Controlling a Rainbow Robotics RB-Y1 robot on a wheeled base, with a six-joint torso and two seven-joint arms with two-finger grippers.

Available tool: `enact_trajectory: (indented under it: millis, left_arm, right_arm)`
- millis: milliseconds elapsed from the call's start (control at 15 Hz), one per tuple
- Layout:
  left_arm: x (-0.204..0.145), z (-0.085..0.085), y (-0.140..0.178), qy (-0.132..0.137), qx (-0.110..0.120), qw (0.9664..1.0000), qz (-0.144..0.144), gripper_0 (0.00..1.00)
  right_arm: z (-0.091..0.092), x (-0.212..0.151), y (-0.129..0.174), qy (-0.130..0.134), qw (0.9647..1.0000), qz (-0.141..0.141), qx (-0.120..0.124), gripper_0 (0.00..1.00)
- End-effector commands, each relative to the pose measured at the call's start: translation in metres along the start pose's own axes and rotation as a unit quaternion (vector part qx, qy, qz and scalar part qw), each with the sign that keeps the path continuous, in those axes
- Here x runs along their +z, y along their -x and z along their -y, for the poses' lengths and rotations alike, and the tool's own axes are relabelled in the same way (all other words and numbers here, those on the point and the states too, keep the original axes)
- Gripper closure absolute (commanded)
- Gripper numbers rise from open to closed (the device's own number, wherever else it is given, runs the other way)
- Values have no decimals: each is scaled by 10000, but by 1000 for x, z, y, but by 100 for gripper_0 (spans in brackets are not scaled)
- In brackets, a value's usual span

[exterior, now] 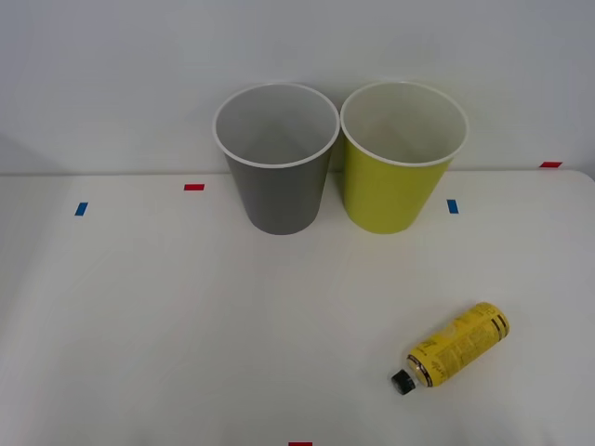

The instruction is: Put cans in the gray bin and PET bottles in the light green bin.

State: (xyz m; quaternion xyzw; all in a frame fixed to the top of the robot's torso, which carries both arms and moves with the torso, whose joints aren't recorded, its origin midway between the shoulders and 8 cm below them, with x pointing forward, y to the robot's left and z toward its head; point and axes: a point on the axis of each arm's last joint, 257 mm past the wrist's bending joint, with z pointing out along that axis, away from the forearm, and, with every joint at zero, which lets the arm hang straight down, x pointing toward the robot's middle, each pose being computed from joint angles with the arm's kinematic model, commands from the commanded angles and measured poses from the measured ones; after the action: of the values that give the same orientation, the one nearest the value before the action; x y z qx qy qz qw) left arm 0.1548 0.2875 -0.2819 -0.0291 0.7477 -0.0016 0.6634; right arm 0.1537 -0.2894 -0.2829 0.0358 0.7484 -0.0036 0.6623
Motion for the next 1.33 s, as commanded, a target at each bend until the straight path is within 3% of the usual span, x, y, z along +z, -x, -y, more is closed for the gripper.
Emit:
enact_trajectory:
  millis: [67, 1333]
  left_arm:
    - [0, 0, 0, 0, 0, 10000, 0, 0]
    - [0, 0, 0, 0, 0, 10000, 0, 0]
  right_arm:
    - [0, 0, 0, 0, 10000, 0, 0, 0]
    - [0, 0, 0, 0, 10000, 0, 0, 0]
